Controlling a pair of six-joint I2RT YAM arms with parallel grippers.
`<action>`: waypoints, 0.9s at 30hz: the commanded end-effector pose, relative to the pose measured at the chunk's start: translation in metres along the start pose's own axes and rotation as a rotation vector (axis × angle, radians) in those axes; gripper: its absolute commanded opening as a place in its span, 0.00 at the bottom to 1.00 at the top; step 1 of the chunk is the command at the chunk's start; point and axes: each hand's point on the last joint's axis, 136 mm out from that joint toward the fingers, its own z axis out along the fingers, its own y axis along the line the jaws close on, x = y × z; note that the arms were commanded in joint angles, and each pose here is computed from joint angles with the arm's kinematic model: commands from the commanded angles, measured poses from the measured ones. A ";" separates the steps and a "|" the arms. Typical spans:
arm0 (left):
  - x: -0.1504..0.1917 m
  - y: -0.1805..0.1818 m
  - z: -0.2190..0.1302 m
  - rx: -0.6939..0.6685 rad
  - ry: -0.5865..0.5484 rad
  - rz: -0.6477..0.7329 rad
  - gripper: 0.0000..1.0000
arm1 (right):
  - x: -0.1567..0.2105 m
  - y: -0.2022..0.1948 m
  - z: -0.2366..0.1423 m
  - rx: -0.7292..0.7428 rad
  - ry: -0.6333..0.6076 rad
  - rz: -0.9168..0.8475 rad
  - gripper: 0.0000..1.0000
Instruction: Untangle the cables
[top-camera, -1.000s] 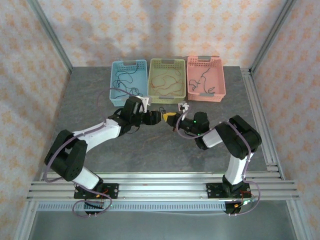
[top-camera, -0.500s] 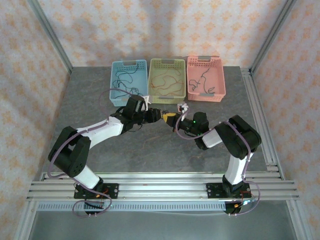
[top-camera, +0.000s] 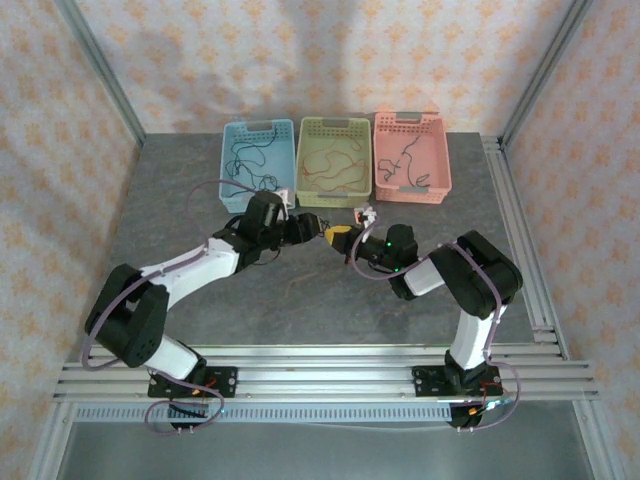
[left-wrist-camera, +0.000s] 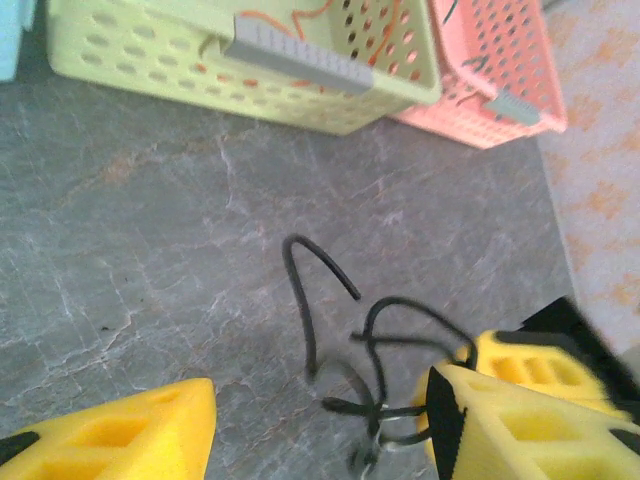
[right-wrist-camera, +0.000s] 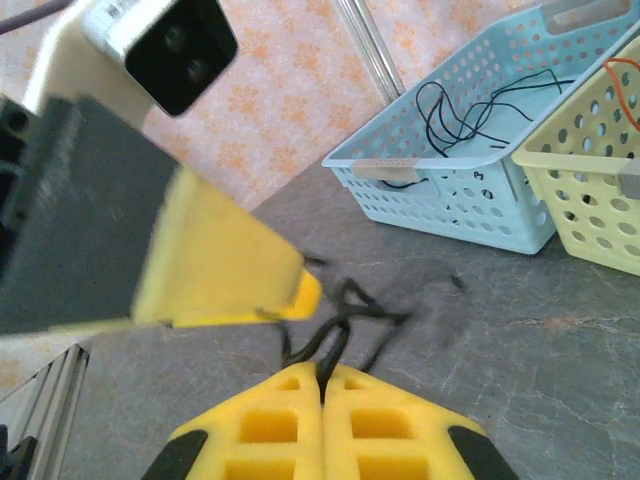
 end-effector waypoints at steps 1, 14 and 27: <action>-0.017 -0.005 -0.020 0.002 -0.089 -0.029 0.61 | -0.007 0.014 0.001 -0.063 -0.027 -0.054 0.00; -0.012 0.002 0.006 -0.034 -0.025 -0.047 0.55 | -0.007 0.014 0.001 -0.064 -0.027 -0.055 0.00; -0.013 0.001 0.025 -0.022 -0.012 -0.075 0.16 | -0.007 0.014 0.001 -0.062 -0.026 -0.056 0.00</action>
